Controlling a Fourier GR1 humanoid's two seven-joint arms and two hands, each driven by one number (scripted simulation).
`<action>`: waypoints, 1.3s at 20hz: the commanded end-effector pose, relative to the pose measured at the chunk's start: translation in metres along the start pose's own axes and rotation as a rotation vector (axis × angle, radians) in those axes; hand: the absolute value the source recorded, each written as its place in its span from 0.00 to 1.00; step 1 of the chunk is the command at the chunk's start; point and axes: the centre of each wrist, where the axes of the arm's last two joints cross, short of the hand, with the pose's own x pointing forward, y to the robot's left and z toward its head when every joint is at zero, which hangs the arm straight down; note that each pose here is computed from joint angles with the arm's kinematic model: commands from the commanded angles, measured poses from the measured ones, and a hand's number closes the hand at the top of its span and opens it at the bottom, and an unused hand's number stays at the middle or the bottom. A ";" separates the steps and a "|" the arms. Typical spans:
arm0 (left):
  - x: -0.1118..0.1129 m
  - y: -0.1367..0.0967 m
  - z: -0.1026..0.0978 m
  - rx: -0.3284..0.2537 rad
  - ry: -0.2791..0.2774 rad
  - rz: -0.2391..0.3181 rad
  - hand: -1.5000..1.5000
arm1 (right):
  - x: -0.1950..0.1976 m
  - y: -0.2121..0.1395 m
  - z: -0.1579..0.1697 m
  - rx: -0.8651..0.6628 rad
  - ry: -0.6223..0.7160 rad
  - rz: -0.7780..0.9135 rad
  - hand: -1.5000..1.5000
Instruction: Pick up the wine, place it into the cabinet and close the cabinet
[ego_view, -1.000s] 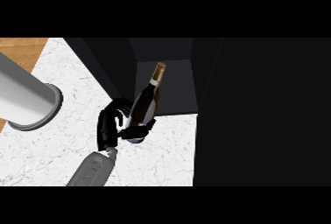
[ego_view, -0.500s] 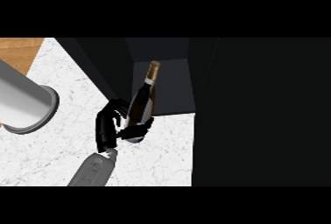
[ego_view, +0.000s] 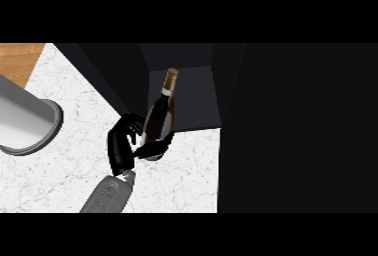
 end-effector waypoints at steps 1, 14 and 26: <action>0.041 -0.032 -0.043 -0.154 -0.103 -0.063 1.00 | 0.006 0.000 0.004 0.026 -0.021 -0.050 0.00; 0.051 -0.046 -0.027 -0.156 -0.187 -0.138 1.00 | 0.004 0.004 -0.001 0.070 -0.054 -0.066 0.00; 0.035 -0.044 -0.032 -0.068 -0.087 -0.262 1.00 | 0.004 -0.001 0.001 0.068 -0.041 -0.056 0.00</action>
